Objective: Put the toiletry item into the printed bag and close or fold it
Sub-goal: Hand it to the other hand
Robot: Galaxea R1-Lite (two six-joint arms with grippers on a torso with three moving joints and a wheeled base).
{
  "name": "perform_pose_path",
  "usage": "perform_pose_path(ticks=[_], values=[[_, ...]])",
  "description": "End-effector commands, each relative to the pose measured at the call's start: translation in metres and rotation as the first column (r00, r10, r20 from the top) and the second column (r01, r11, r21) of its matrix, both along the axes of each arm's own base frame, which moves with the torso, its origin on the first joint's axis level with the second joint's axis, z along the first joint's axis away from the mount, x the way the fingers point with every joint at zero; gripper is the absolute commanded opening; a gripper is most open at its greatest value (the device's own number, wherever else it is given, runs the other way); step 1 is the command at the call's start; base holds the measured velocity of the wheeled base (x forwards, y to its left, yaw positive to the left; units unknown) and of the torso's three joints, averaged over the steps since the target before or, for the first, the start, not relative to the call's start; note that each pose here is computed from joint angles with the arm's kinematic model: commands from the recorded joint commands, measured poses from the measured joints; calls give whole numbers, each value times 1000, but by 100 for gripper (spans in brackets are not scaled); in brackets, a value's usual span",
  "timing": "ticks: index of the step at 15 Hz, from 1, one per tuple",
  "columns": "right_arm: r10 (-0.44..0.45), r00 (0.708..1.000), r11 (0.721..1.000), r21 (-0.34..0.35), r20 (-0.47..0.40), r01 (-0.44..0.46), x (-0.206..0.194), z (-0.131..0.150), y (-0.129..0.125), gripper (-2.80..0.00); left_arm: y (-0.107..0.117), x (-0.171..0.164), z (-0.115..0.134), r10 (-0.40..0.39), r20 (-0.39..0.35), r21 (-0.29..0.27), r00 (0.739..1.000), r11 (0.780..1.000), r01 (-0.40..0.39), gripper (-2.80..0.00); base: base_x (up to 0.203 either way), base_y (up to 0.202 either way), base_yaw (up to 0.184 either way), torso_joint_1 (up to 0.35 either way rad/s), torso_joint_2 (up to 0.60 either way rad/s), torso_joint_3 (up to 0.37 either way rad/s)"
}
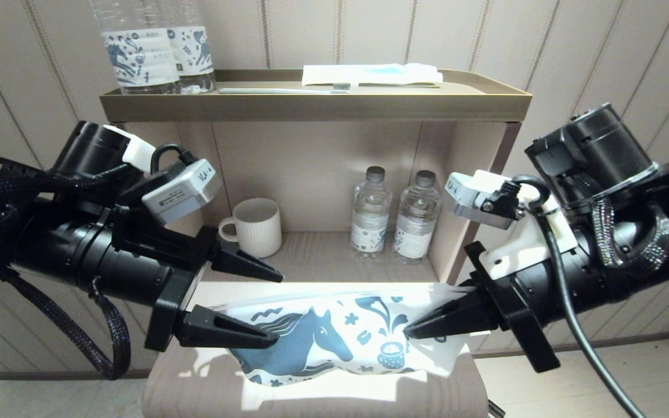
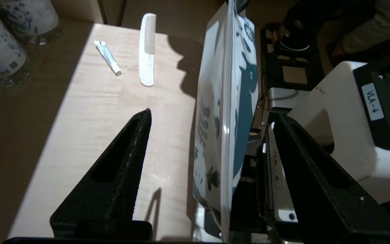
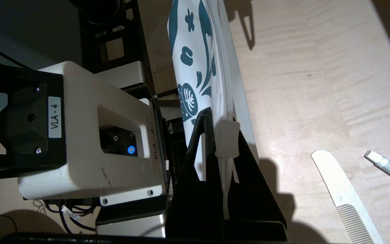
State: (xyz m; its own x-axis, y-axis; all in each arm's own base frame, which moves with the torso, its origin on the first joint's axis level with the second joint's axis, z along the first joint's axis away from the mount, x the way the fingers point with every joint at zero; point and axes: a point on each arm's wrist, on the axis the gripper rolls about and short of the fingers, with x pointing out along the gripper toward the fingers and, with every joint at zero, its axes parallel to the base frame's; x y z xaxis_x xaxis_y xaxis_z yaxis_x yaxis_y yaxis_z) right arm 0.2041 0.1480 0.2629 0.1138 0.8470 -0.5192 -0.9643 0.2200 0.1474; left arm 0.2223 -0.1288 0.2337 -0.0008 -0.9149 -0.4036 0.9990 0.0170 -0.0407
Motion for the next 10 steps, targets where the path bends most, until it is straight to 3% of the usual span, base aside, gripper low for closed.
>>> perform_pose_path(ticks=[1,5,10], values=[[30,1000,1000,0,-6,-30,-3,-1,7,-280,-7,0,11,-20,13,-22,1000,1000,21,0,0,0,0,0,0,0],[88,996,996,-7,-27,-88,-7,-4,25,-280,-21,-4,29,3,-104,-52,995,999,-8,0,0,0,0,0,0,0],[98,995,995,7,-31,-97,-5,1,36,-280,-36,-5,31,-23,-136,-49,990,999,16,0,0,0,0,0,0,0]])
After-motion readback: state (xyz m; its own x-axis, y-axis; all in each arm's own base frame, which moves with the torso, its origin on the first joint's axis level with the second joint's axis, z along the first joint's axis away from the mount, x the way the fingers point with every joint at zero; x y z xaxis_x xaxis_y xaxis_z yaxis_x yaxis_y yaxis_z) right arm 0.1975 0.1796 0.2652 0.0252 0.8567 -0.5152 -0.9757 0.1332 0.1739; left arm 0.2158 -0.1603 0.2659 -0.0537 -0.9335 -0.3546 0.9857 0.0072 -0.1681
